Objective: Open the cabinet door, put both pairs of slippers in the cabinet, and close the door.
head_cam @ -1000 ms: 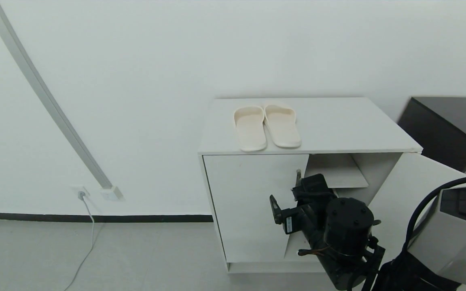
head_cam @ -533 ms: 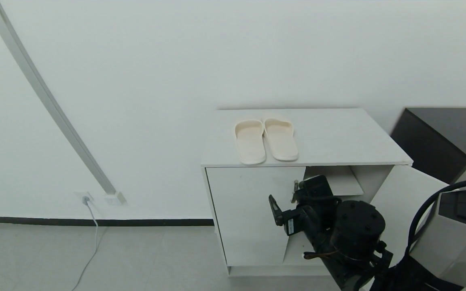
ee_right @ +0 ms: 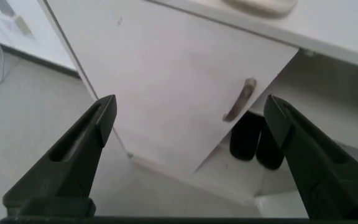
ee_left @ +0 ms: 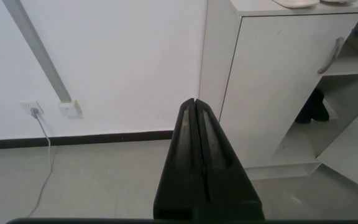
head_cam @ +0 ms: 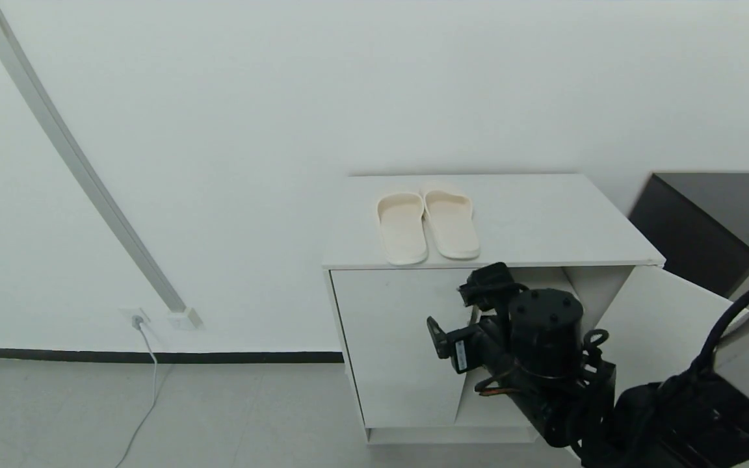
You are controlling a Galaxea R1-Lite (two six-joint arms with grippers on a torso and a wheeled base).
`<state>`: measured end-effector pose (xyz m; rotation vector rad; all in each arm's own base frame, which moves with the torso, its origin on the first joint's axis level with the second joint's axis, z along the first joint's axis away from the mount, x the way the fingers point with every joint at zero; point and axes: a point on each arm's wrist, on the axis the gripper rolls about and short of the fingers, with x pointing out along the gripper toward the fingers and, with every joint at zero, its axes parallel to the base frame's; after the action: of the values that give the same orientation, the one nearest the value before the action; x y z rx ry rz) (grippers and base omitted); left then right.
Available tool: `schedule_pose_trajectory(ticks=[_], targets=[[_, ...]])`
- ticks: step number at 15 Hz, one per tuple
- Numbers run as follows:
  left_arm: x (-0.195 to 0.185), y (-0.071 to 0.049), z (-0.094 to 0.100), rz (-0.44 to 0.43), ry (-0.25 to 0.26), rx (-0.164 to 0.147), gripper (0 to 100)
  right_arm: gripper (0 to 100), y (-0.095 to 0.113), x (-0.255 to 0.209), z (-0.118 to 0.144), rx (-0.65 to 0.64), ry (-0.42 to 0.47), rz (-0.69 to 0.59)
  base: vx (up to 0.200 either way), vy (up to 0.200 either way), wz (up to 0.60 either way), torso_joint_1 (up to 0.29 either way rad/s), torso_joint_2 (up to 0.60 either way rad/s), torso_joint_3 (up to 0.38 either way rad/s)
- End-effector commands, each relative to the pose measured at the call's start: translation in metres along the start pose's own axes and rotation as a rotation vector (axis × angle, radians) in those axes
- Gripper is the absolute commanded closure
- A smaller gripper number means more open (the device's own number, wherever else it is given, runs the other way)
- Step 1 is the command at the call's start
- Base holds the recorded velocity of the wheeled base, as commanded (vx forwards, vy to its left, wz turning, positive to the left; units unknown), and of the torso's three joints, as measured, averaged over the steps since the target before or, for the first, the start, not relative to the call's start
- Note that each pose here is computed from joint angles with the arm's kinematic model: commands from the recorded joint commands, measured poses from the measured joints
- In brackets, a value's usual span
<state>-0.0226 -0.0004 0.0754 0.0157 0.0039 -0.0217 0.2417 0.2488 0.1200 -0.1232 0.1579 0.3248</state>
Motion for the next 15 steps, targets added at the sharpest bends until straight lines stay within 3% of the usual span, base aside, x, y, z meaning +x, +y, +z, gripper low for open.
schedule_pose_trajectory(ticks=[1, 5, 12, 15], targets=[[0.000, 0.000, 0.000, 0.000, 0.001, 0.000, 100, 0, -0.001, -0.008, 0.064, 0.118, -0.067, 0.010, 0.000, 0.000, 0.00, 0.000, 0.00, 0.000], [0.000, 0.000, 0.000, 0.000, 0.001, 0.001, 100, 0, 0.004, 0.004, 0.106, 0.169, -0.032, -0.003, 0.000, 0.000, 0.00, 0.000, 0.00, 0.000], [0.000, 0.000, 0.000, -0.001, 0.001, -0.002, 100, 0, 0.017, 0.028, 0.098, 0.157, -0.025, -0.014, 0.000, 0.000, 0.00, 0.000, 0.00, 0.000], [0.000, 0.000, 0.000, -0.001, 0.001, -0.002, 100, 0, 0.015, 0.032, 0.094, 0.153, -0.015, -0.024, 0.200, 0.000, 0.00, -0.001, 0.00, 0.001]])
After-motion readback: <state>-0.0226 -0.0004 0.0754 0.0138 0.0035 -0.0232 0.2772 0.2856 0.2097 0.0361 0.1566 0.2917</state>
